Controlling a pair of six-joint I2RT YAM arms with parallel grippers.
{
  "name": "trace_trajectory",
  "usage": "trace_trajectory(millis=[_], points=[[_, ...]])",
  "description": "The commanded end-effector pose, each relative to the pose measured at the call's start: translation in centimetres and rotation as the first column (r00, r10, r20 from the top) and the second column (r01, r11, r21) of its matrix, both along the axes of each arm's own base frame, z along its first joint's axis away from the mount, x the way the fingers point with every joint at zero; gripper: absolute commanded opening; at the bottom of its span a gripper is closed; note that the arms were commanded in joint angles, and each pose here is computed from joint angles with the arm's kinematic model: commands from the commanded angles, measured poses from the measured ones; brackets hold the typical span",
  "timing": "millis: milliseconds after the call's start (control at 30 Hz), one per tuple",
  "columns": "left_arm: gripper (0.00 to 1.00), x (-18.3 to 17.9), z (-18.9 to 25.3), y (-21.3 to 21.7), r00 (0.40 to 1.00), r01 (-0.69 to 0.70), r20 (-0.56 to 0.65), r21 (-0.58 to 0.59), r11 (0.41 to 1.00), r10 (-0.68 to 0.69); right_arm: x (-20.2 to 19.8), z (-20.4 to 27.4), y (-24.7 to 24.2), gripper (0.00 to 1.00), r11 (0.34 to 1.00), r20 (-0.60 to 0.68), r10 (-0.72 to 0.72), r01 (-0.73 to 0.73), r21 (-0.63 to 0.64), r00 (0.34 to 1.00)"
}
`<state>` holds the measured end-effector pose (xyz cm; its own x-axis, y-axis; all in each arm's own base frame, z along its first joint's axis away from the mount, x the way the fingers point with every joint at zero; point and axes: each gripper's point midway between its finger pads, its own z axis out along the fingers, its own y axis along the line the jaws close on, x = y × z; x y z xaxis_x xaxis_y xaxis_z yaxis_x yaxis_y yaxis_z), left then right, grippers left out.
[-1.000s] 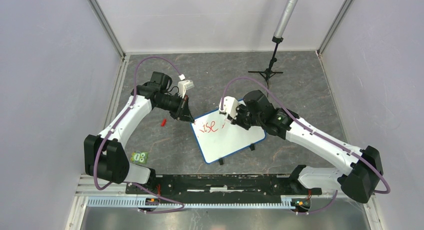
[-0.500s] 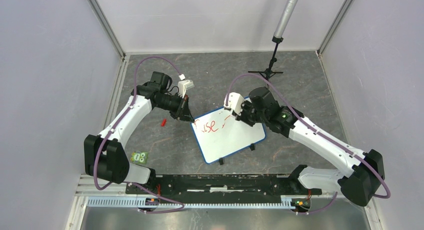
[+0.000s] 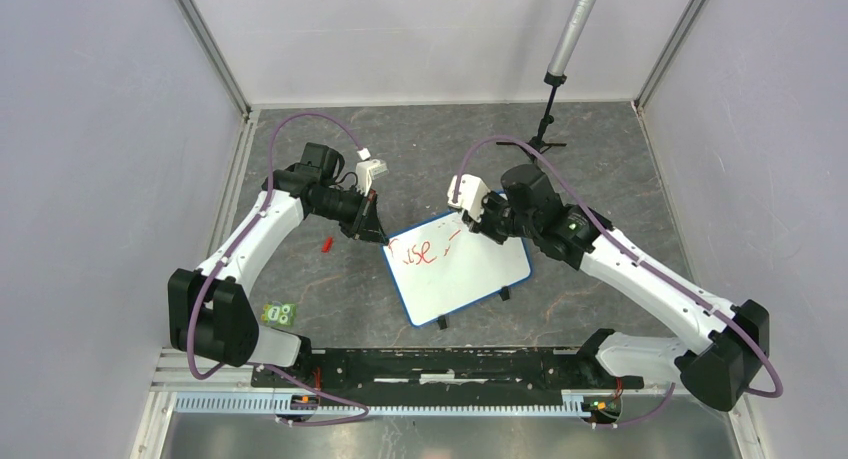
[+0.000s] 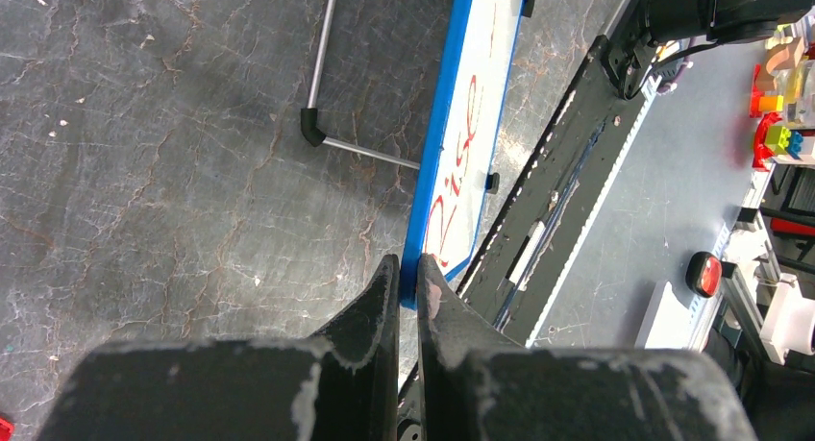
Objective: Write a sentence on the whiteboard
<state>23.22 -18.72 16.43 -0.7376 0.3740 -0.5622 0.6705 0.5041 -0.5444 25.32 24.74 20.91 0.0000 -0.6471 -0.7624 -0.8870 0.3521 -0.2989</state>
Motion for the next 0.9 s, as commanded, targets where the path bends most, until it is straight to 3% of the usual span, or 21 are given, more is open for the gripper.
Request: trace_trajectory(millis=[0,867], points=[[0.03,0.9,0.7,-0.3,0.998,0.021,0.067,-0.009,1.000,-0.020,0.8,1.4,0.9,0.00,0.999,0.025,0.007,-0.008,0.036,1.000],[0.03,0.9,0.4,-0.2,0.998,0.021,0.059,-0.003,1.000,-0.021,-1.6,-3.9,-1.3,0.00,0.998,-0.068,0.008,-0.012,-0.057,0.998]])
